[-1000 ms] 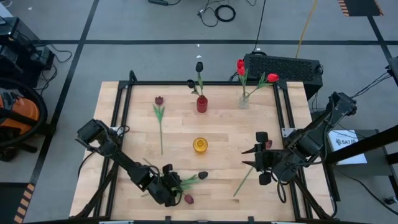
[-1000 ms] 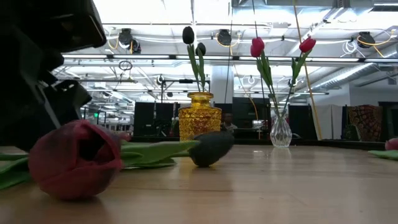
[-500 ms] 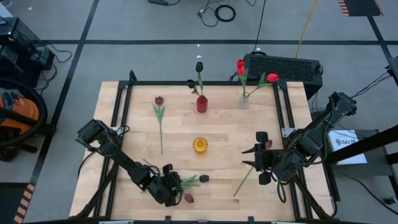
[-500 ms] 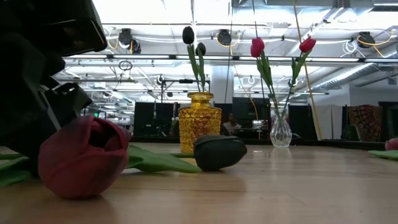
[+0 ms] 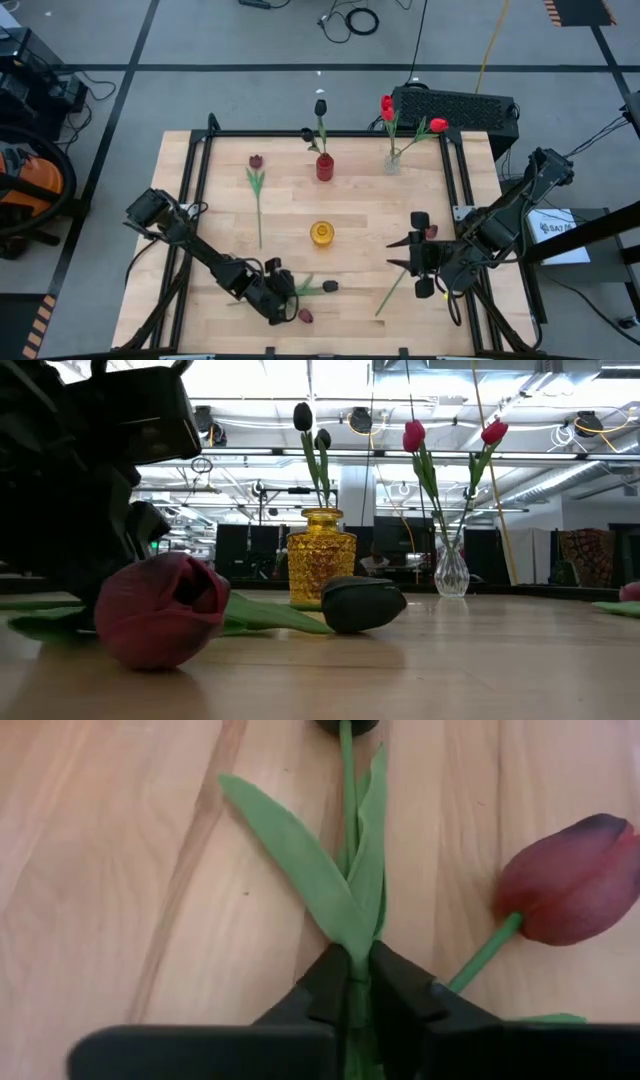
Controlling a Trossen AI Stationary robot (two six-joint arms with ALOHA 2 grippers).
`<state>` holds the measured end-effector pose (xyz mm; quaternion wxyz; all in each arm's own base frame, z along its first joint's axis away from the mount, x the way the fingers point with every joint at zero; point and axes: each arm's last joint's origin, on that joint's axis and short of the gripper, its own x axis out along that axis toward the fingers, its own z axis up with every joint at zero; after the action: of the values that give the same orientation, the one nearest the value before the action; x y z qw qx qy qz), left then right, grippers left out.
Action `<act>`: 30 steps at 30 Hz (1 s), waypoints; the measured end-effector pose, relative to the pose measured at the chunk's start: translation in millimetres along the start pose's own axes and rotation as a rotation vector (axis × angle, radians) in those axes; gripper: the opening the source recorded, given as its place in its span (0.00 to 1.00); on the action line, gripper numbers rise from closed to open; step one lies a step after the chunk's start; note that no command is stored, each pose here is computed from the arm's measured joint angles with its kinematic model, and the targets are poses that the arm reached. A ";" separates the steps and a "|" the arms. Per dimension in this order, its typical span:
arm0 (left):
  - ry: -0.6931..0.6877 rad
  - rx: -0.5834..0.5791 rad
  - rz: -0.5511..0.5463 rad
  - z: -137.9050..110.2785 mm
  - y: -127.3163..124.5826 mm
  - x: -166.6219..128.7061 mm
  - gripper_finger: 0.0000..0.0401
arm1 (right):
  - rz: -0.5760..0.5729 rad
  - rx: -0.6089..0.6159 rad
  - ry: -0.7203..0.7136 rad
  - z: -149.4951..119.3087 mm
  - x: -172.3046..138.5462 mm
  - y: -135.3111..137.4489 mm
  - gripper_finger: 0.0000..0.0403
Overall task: Sort flowers into vase by color
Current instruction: Put the black flower into the red vase
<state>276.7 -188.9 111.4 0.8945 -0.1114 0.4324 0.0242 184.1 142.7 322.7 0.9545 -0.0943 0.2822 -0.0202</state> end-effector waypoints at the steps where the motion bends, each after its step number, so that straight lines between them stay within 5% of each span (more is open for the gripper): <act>1: 0.001 0.000 -0.004 0.9 -0.6 -0.6 0.07 | 0.001 -0.003 -0.003 0.4 0.0 0.1 0.35; 17: -0.155 0.093 -0.142 51.4 -15.5 -68.7 0.07 | 0.007 0.002 -0.018 2.1 0.0 0.7 0.35; 30: -0.223 0.088 0.020 53.6 -6.7 -78.6 0.07 | 0.022 0.100 -0.073 2.4 11.9 8.6 0.35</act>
<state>269.6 -179.4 206.0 0.9407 -0.0642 0.3320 0.0262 195.2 150.4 316.6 0.9678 -0.0440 0.2469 -0.0201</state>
